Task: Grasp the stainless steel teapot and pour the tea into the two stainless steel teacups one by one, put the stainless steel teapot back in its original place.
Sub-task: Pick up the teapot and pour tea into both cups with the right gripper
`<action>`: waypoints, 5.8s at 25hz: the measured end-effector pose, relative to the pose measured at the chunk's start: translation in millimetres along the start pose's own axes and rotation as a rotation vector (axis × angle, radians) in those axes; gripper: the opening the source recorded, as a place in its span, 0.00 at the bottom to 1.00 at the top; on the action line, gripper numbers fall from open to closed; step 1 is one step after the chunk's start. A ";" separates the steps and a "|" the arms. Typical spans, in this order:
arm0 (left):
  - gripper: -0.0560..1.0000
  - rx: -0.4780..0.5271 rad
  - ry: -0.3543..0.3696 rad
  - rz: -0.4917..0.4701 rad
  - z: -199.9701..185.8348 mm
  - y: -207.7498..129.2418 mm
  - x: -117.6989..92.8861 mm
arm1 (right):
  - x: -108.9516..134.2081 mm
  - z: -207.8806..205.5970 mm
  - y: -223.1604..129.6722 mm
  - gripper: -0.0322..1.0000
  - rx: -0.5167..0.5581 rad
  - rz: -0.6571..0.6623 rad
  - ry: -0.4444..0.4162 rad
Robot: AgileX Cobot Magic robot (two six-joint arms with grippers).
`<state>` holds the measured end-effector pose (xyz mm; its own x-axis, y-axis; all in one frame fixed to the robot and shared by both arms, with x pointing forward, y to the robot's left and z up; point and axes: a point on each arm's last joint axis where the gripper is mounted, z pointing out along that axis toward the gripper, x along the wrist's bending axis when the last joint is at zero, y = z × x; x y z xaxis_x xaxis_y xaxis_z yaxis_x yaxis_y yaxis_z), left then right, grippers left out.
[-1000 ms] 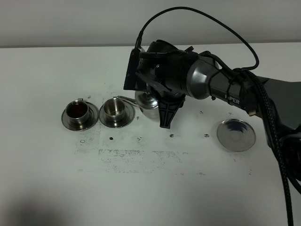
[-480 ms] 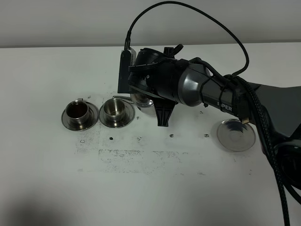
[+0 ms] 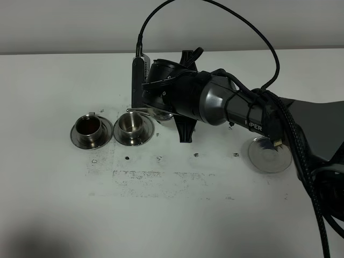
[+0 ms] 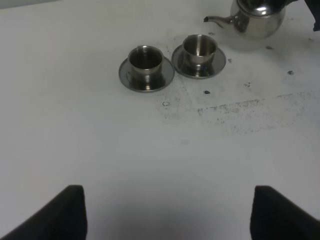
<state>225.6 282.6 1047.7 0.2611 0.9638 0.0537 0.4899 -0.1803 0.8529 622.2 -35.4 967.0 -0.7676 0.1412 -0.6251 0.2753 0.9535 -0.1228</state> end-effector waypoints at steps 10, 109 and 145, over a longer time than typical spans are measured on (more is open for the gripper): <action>0.67 0.000 0.000 0.000 0.0 0.0 0.0 | 4.9 5.4 3.7 0.19 0.018 -0.037 -0.018; 0.67 0.000 0.000 0.000 0.0 0.0 0.0 | -5.8 11.6 17.0 0.19 0.051 -0.369 -0.304; 0.67 0.000 0.000 -0.002 0.0 0.0 0.0 | -7.7 11.0 18.4 0.19 0.058 -0.489 -0.326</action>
<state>225.6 282.6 1047.7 0.2599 0.9643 0.0516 0.4905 -0.1779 0.8531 639.5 -21.9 961.0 -0.5986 -0.4089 -0.6888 -0.0270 0.8697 -0.4928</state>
